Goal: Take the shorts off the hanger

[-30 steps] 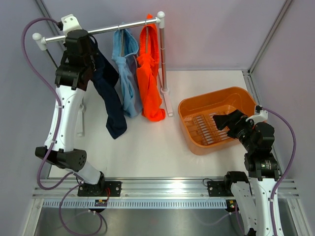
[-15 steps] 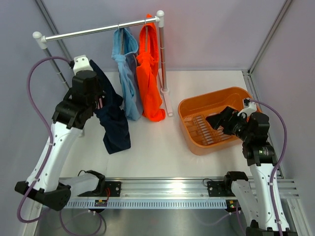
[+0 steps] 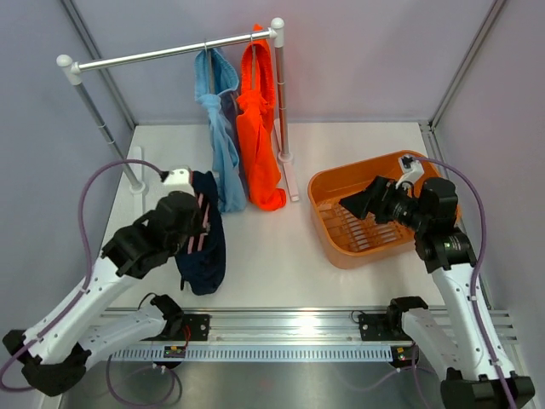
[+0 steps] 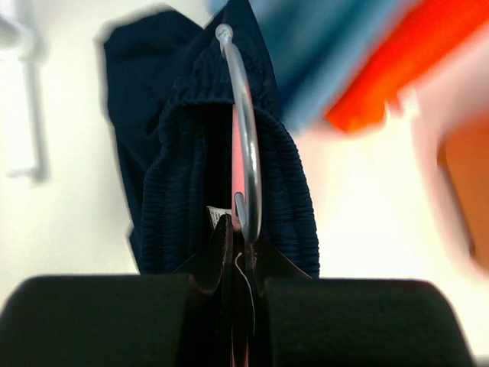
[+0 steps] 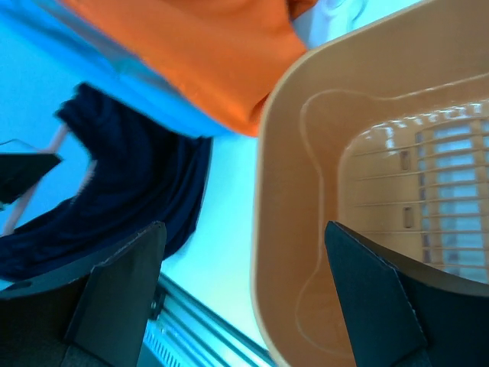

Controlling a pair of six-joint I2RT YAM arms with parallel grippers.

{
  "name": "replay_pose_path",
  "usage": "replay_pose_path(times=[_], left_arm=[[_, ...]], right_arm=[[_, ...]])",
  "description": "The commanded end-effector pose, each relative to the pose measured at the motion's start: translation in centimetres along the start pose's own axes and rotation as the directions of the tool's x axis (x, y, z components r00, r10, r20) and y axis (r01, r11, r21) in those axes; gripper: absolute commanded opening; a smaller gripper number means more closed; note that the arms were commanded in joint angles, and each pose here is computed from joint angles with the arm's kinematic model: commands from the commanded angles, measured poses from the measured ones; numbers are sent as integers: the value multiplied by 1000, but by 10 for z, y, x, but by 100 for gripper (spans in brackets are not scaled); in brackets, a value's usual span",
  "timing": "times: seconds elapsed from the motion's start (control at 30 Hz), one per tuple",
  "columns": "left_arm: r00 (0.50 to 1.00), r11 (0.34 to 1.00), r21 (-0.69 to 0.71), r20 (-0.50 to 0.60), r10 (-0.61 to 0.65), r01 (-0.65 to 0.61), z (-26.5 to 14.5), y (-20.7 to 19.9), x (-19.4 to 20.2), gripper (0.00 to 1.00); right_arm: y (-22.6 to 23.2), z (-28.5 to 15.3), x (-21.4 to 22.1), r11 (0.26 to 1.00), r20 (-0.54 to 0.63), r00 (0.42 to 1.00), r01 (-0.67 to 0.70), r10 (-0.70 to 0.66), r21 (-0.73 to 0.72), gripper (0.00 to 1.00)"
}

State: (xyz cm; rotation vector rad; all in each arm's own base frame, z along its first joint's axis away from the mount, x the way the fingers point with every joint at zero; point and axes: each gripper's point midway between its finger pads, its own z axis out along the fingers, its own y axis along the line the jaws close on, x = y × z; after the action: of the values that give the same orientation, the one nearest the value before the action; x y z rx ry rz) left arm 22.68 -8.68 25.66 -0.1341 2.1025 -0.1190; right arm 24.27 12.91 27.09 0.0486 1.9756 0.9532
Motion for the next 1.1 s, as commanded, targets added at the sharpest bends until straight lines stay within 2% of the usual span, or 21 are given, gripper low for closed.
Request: replay_pose_path(times=[0.0, 0.03, 0.17, 0.37, 0.53, 0.7, 1.07], left_arm=[[1000, 997, 78, -9, -24, 25, -7, -29, 17, 0], [999, 996, 89, -28, -20, 22, -10, -34, 25, 0], [995, 984, 171, -77, 65, -51, -27, -61, 56, 0], [968, 940, 290, -121, 221, -179, -57, -102, 89, 0], [946, 913, 284, -52, 320, -293, -75, -132, 77, 0], [951, 915, 270, 9, 309, -300, -77, -136, 57, 0], [955, 914, 281, 23, 297, -291, -73, -140, 45, 0]], right_arm=[[45, 2, -17, 991, 32, 994, 103, -101, -85, 93], [62, 7, -6, 985, -13, 992, 122, -125, -126, 93], [81, 23, 14, 979, -75, 985, 141, -153, -148, 90], [96, 43, 44, 977, -149, 971, 169, -188, -131, 89], [124, 61, 76, 961, -218, 938, 244, -268, -132, 85], [136, 68, 94, 953, -244, 921, 288, -303, -94, 81], [158, 78, 119, 938, -280, 896, 323, -345, -123, 80]])
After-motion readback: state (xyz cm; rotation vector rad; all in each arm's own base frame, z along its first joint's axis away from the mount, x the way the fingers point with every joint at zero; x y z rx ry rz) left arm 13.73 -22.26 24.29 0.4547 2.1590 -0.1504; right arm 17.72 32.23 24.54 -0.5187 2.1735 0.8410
